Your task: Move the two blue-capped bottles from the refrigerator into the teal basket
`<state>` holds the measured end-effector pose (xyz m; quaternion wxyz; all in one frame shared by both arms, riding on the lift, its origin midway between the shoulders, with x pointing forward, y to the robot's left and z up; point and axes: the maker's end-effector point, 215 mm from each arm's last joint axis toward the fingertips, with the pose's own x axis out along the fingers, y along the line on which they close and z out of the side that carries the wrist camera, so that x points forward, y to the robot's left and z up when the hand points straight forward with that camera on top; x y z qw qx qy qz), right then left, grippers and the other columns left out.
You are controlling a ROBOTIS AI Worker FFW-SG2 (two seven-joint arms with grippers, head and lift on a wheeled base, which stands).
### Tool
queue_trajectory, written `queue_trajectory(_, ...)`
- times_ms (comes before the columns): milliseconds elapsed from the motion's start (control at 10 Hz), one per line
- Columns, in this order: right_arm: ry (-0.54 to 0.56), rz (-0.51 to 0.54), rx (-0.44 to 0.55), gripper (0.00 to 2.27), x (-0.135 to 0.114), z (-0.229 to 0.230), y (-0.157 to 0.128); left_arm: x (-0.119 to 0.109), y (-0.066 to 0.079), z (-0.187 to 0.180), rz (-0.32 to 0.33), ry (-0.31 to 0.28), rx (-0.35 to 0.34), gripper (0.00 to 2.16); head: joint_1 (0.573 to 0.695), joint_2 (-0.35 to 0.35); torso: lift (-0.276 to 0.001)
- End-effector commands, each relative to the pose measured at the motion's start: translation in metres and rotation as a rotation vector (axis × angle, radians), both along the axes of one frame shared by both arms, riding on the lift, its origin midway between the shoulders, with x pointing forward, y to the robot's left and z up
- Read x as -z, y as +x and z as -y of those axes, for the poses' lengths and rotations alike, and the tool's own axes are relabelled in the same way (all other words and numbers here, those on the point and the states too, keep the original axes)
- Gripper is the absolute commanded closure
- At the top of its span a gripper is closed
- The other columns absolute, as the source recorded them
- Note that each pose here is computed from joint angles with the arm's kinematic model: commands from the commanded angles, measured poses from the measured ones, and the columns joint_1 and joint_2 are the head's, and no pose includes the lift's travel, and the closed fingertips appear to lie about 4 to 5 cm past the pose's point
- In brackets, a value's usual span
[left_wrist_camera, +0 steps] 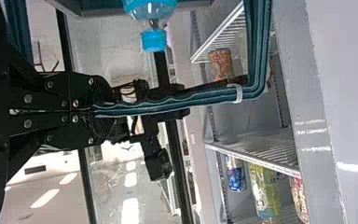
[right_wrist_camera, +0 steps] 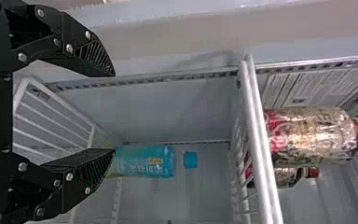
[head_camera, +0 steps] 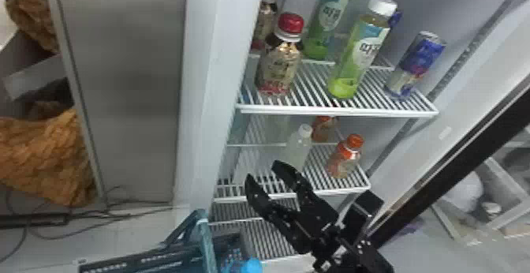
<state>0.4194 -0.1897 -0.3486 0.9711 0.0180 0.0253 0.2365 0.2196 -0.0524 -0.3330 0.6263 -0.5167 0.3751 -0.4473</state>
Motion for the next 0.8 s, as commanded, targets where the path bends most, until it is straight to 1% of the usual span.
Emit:
queue_trajectory(0,-0.018,-0.005,0.011,0.47,0.009,0.004,0.006,0.0,0.0,0.0,0.0,0.001,-0.001,1.16,0.695,-0.35,-0.166)
queue_trajectory(100,-0.029,0.003,0.019,0.41,0.011,0.006,0.011,0.0,0.0,0.0,0.0,0.001,-0.001,1.16,0.695,-0.35,-0.166)
queue_trajectory(300,-0.03,0.019,0.031,0.2,0.013,0.007,0.024,0.0,0.0,0.0,0.0,0.0,0.0,1.16,0.695,-0.35,-0.166)
queue_trajectory(500,-0.037,0.039,0.04,0.15,0.016,0.006,0.041,-0.001,0.001,0.0,0.003,0.0,0.0,1.16,0.695,-0.35,-0.166)
queue_trajectory(700,-0.049,0.066,0.047,0.15,0.017,0.004,0.067,-0.001,0.001,0.001,0.005,0.0,0.002,1.16,0.695,-0.35,-0.166)
